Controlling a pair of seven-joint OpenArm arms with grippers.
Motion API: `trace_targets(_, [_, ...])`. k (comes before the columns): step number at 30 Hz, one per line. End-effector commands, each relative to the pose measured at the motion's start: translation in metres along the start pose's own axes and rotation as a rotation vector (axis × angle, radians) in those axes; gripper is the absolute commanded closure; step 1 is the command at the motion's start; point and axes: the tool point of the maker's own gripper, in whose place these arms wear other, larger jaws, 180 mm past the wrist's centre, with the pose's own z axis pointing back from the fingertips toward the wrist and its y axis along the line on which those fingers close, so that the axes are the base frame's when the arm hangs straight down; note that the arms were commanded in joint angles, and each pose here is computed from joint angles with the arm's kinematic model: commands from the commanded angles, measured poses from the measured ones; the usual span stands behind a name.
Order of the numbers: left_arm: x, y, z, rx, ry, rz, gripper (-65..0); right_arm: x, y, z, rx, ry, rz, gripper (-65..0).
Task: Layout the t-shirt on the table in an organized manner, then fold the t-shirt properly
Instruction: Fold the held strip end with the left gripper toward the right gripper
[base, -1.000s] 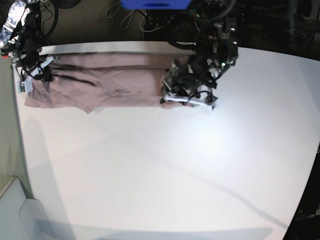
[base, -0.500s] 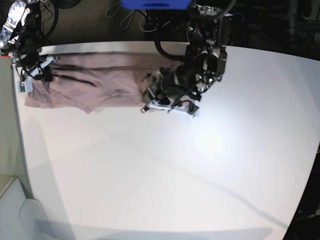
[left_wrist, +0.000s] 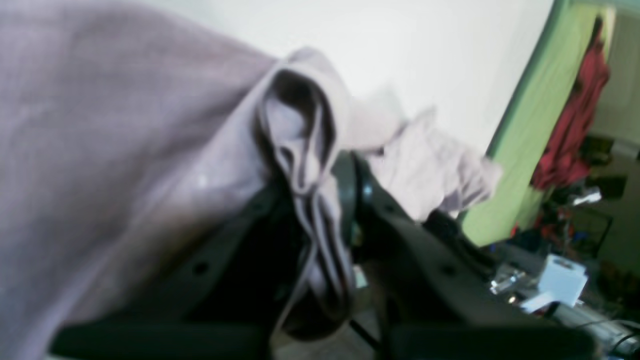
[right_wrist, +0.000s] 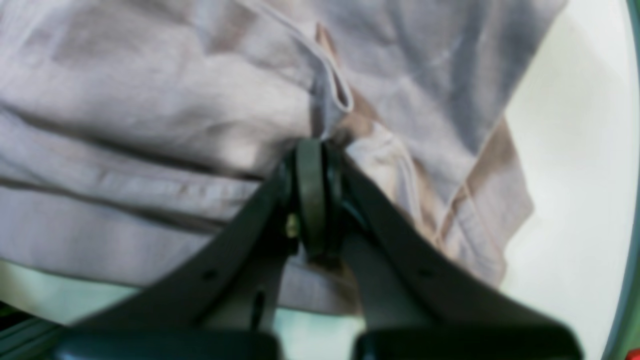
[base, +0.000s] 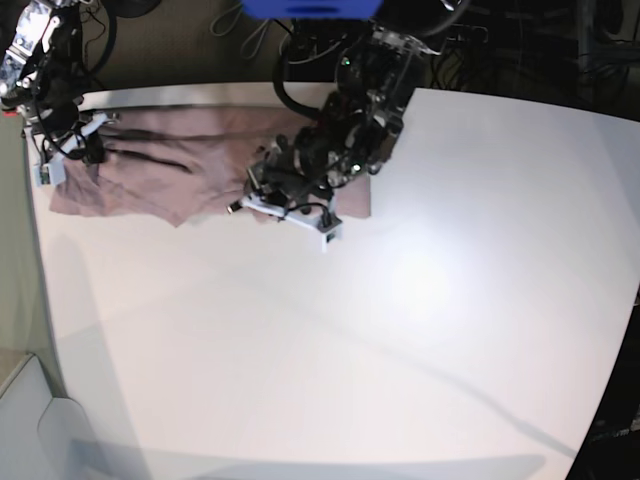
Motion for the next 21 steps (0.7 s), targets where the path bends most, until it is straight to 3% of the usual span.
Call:
trace_targets(1, [0.003,-0.018,0.003,-0.039,-0.011,0.002,0.0,-0.005,-0.005,0.002,-0.019,0.035,0.017,0.0])
trace_targets(21, [0.006,-0.029,-0.002,-0.048,-0.011,-0.045,0.0,-0.004,0.007,-0.004,0.015,0.044,0.040,0.0])
